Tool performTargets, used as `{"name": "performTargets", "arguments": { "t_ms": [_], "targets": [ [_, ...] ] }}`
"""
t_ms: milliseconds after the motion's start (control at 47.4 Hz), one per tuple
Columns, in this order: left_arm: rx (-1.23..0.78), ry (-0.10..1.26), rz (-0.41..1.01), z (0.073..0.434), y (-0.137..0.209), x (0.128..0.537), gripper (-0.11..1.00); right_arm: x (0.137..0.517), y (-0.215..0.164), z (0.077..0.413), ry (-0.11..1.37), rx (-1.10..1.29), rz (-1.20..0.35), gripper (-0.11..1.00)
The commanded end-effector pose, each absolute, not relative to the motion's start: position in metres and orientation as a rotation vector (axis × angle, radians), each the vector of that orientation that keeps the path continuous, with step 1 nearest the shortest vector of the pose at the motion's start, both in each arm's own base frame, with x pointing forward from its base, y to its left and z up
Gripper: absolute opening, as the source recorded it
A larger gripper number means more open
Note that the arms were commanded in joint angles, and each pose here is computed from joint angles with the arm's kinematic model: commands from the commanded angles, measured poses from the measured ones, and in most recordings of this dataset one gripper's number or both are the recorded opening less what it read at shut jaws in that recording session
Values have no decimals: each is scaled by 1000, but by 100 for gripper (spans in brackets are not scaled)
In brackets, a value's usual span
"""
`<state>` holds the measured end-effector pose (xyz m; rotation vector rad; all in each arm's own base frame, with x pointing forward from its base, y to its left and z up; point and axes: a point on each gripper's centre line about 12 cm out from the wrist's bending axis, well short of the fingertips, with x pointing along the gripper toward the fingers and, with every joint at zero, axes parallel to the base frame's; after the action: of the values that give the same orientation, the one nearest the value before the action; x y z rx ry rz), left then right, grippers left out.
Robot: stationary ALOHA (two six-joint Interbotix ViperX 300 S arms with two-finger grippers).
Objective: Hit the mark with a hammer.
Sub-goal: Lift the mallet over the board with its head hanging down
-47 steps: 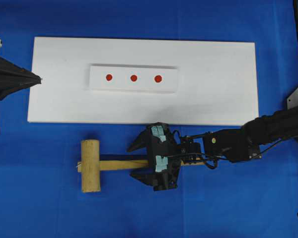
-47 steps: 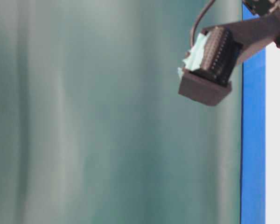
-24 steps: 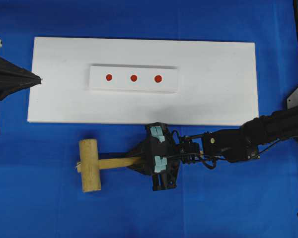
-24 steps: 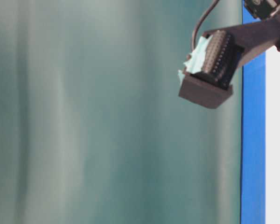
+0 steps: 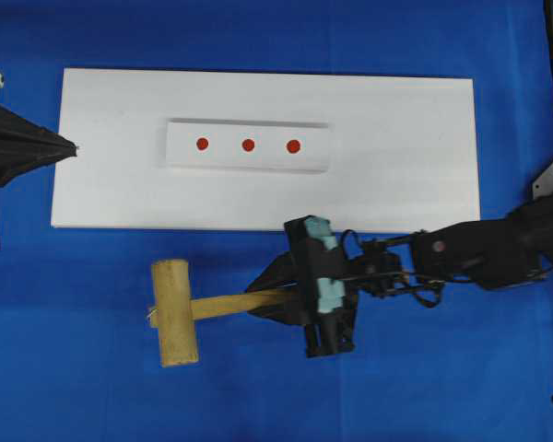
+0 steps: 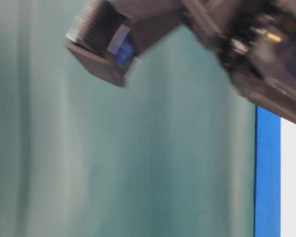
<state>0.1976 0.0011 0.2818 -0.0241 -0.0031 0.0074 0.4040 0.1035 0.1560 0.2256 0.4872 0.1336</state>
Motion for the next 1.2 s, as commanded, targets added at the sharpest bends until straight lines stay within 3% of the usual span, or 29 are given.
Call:
{"name": "performTargets", "arguments": {
  "t_ms": [0,169,401,885,1180],
  "targets": [
    [-26,-12,9,285,1,199,0,397,101,196,403,240,150,10],
    [-27,-6,9,284,1,199,0,377,97,223,374,243,164,10],
    [-27,-6,9,284,1,198,0,375,90,228,345,214,158,10],
    [-27,-5,9,284,1,198,0,387,-11,239,297,-23,-56,10],
    [-29,-5,9,284,1,198,0,389,-28,245,283,-115,-87,10]
  ]
}}
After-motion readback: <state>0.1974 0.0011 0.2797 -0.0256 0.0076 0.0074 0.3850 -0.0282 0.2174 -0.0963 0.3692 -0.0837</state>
